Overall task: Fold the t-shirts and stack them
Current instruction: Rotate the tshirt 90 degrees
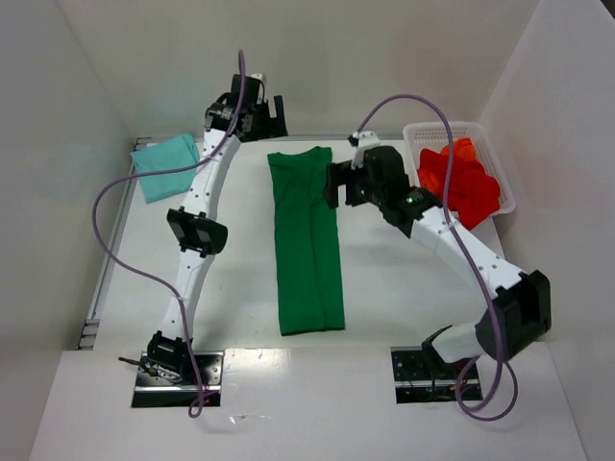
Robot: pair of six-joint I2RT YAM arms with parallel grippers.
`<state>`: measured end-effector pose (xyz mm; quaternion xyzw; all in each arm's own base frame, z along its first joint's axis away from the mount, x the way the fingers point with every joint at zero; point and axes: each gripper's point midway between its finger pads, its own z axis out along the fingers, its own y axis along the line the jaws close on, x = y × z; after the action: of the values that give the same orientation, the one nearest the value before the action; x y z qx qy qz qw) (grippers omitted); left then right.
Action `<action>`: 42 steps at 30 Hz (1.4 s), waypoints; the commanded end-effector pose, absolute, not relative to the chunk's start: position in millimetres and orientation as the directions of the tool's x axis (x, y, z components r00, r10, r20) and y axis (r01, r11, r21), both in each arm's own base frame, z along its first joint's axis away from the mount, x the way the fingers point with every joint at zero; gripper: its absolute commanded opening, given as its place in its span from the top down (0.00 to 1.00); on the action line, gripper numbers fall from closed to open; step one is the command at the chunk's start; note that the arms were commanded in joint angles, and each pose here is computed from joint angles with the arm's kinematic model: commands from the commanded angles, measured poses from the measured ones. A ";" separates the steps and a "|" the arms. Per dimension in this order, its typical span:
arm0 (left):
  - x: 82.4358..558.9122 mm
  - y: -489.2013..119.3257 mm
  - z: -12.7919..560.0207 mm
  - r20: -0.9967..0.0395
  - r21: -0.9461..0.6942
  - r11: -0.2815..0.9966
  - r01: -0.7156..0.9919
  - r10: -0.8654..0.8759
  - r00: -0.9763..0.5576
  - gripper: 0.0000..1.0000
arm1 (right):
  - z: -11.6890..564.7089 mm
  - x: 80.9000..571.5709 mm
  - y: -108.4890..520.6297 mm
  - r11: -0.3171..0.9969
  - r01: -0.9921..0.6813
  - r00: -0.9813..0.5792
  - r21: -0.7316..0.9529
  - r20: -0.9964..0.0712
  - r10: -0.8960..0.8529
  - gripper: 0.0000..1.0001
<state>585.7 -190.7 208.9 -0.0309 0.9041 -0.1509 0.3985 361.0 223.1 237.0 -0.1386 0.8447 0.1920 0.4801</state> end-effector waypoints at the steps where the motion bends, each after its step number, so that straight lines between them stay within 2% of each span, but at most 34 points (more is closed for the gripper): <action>1: 545.4 -171.8 288.3 -0.778 -0.223 0.973 0.052 -0.145 -0.611 0.00 | 235.6 401.7 228.3 0.896 -0.415 -0.474 0.156 -0.878 -0.066 0.01; 3: 524.8 -163.2 315.9 -0.788 -0.211 0.976 0.055 -0.136 -0.600 0.00 | 232.3 419.8 235.3 0.892 -0.408 -0.487 0.194 -0.873 -0.033 0.01; 7: 492.3 -157.5 330.0 -0.770 -0.186 0.980 0.066 -0.104 -0.630 0.00 | 216.0 442.8 242.2 0.889 -0.380 -0.528 0.255 -0.849 0.018 0.01; 9: 456.9 -152.2 356.8 -0.784 -0.192 0.977 0.092 -0.096 -0.613 0.00 | 198.2 460.8 238.2 0.896 -0.345 -0.565 0.280 -0.824 0.041 0.02; 10: 454.5 -152.6 337.3 -0.757 -0.181 0.980 0.087 -0.082 -0.649 0.00 | 189.5 465.2 239.6 0.895 -0.341 -0.580 0.287 -0.814 0.039 0.03; 12: 437.0 -153.0 362.1 -0.811 -0.243 0.963 0.116 -0.136 -0.568 0.00 | 172.5 475.2 242.9 0.900 -0.337 -0.594 0.277 -0.804 0.026 0.04; 13: 424.4 -149.5 354.0 -0.826 -0.275 0.953 0.126 -0.167 -0.538 0.00 | 165.6 478.1 240.8 0.908 -0.324 -0.598 0.265 -0.801 0.021 0.05; 15: 385.3 -148.5 372.1 -0.854 -0.373 0.904 0.210 -0.246 -0.459 0.00 | 158.4 487.4 236.3 0.916 -0.323 -0.592 0.236 -0.806 -0.001 0.05; 17: 379.1 -138.1 334.6 -0.844 -0.433 0.877 0.210 -0.313 -0.435 0.00 | 160.4 494.5 235.6 0.918 -0.333 -0.569 0.217 -0.822 -0.012 0.06; 18: 368.3 -138.7 349.8 -0.863 -0.451 0.853 0.264 -0.340 -0.374 0.00 | 156.9 499.4 232.6 0.920 -0.333 -0.563 0.208 -0.826 -0.017 0.07; 19: 360.6 -137.3 331.1 -0.845 -0.468 0.849 0.243 -0.350 -0.405 0.00 | 154.0 503.0 233.4 0.920 -0.340 -0.561 0.197 -0.828 -0.030 0.09; 23: 354.0 -136.1 300.2 -0.833 -0.490 0.838 0.240 -0.368 -0.413 0.00 | 150.8 524.1 235.8 0.922 -0.343 -0.548 0.183 -0.836 -0.038 0.19; 26: 356.3 -141.6 268.5 -0.807 -0.484 0.843 0.234 -0.326 -0.492 0.00 | 135.0 530.5 244.3 0.911 -0.359 -0.571 0.200 -0.819 -0.045 0.24; 32: 365.9 -149.3 219.7 -0.741 -0.498 0.845 0.195 -0.297 -0.602 0.00 | 112.5 552.9 256.6 0.911 -0.345 -0.601 0.227 -0.799 -0.028 0.29; 42: 383.1 -158.9 185.1 -0.701 -0.504 0.842 0.193 -0.268 -0.661 0.00 | 69.1 556.5 265.3 0.910 -0.353 -0.663 0.217 -0.745 -0.080 0.32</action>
<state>369.6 -149.4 180.5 -0.0388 0.8784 -0.2615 0.3981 545.8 258.0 56.4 -0.1127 0.9022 0.1708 0.3797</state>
